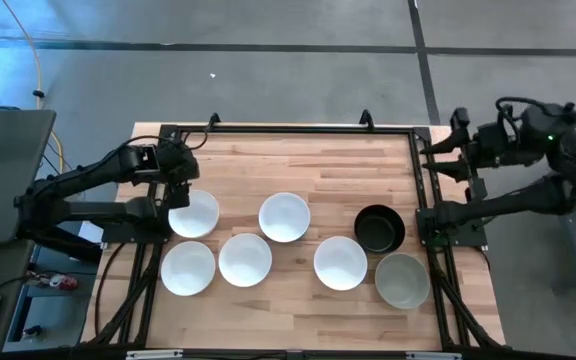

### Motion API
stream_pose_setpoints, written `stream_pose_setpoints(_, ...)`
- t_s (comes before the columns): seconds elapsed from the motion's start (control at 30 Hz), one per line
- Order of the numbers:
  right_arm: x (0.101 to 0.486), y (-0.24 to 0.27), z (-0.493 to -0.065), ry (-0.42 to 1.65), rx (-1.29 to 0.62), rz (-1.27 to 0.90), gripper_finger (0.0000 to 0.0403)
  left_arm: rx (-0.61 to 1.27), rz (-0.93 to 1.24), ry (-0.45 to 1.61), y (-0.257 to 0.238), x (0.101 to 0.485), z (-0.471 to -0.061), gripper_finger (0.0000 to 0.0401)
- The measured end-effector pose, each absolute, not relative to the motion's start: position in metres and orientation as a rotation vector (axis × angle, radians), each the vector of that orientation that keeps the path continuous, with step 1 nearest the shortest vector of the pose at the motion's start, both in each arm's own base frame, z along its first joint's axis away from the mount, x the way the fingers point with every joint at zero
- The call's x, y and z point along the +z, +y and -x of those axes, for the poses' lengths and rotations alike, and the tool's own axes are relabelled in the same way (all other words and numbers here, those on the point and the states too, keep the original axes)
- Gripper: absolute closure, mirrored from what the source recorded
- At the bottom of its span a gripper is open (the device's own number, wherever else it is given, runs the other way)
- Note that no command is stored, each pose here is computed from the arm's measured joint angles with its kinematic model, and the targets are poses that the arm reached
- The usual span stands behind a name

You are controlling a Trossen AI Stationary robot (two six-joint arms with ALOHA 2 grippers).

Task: Nest bowls inside each other
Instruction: Stack the white bowl on top of the white bowl

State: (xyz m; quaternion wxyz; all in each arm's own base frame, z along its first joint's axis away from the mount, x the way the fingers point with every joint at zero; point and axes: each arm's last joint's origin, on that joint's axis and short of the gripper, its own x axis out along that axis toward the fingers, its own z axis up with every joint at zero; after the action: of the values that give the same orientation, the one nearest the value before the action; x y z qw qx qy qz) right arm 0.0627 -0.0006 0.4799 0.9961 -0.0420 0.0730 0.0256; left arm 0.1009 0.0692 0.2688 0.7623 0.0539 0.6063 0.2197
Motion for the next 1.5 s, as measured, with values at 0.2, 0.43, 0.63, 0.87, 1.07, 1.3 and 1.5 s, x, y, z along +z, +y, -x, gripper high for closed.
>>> stream_pose_setpoints(0.2,0.441,-0.001,-0.055,0.141,0.016,0.015,0.0284,0.470,-0.065,1.350,0.078,0.265,-0.101,0.0185)
stream_pose_setpoints(0.43,0.414,-0.001,-0.049,0.082,0.014,-0.007,0.0284,0.386,0.087,1.375,0.092,0.255,-0.107,0.0185)
stream_pose_setpoints(0.63,0.403,0.000,-0.048,0.075,0.021,-0.042,0.0284,0.332,0.143,1.412,0.107,0.242,-0.118,0.0185)
stream_pose_setpoints(0.87,0.397,-0.001,-0.050,0.089,0.022,-0.044,0.0284,0.254,0.209,1.474,0.121,0.223,-0.132,0.0185)
stream_pose_setpoints(1.07,0.397,0.000,-0.050,0.089,0.024,-0.044,0.0284,0.202,0.238,1.552,0.125,0.202,-0.136,0.0185)
stream_pose_setpoints(1.3,0.397,0.000,-0.050,0.089,0.025,-0.026,0.0284,0.199,0.265,1.598,0.115,0.176,-0.125,0.0190)
stream_pose_setpoints(1.5,0.399,0.000,-0.050,0.064,0.026,-0.002,0.0284,0.233,0.239,1.545,0.116,0.187,-0.126,0.0220)
